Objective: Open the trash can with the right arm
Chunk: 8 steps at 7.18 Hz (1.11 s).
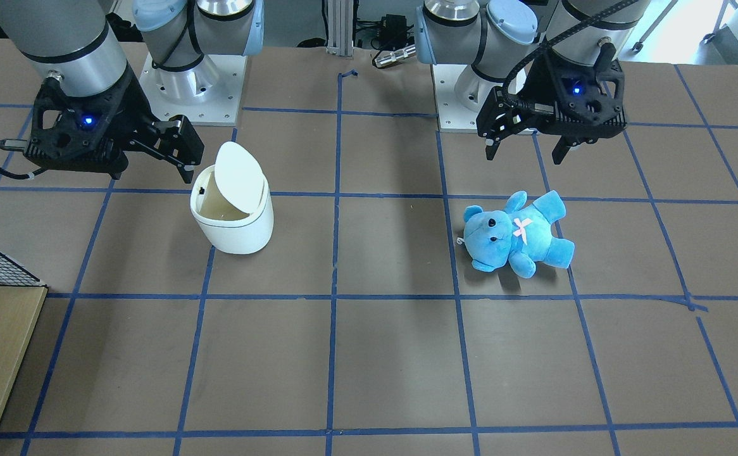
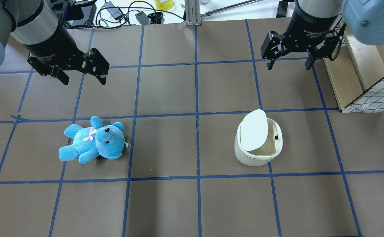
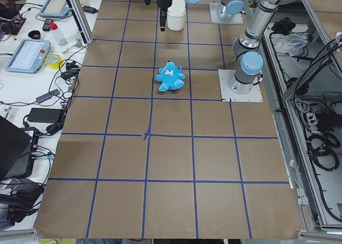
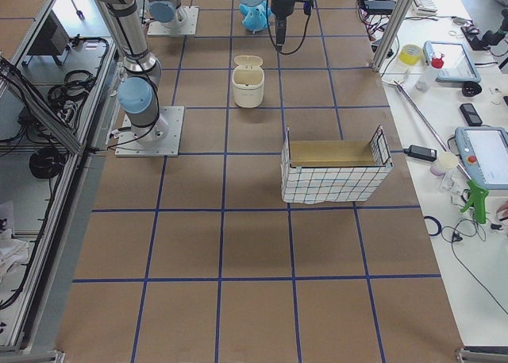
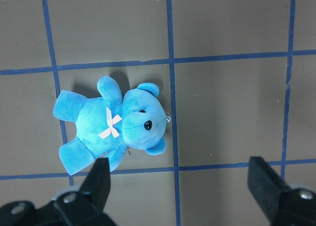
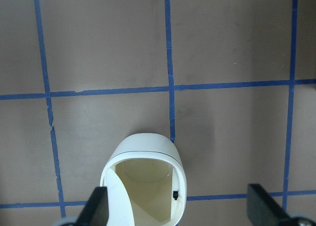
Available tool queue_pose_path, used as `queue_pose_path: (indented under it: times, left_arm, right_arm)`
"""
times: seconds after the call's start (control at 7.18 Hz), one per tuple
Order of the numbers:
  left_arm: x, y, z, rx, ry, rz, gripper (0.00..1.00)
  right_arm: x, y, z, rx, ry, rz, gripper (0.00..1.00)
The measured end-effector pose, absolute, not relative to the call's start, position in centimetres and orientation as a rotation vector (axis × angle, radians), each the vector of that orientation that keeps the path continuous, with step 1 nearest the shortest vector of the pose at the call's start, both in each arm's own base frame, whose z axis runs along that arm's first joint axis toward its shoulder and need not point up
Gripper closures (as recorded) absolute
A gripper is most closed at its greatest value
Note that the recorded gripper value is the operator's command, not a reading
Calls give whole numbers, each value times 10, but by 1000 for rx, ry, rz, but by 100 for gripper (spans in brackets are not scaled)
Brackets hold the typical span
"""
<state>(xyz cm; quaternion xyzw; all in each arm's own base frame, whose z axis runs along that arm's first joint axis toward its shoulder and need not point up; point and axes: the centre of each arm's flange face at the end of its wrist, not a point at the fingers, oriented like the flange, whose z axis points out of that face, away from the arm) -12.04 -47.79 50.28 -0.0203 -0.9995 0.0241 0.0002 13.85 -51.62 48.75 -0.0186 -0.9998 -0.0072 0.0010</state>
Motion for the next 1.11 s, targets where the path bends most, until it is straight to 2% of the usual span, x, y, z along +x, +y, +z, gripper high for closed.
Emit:
queue_pose_path:
  times: [1.11]
  left_arm:
    - [-120, -478, 503, -64, -3140, 76, 0]
  right_arm:
    - [137, -506, 496, -56, -3130, -11, 0]
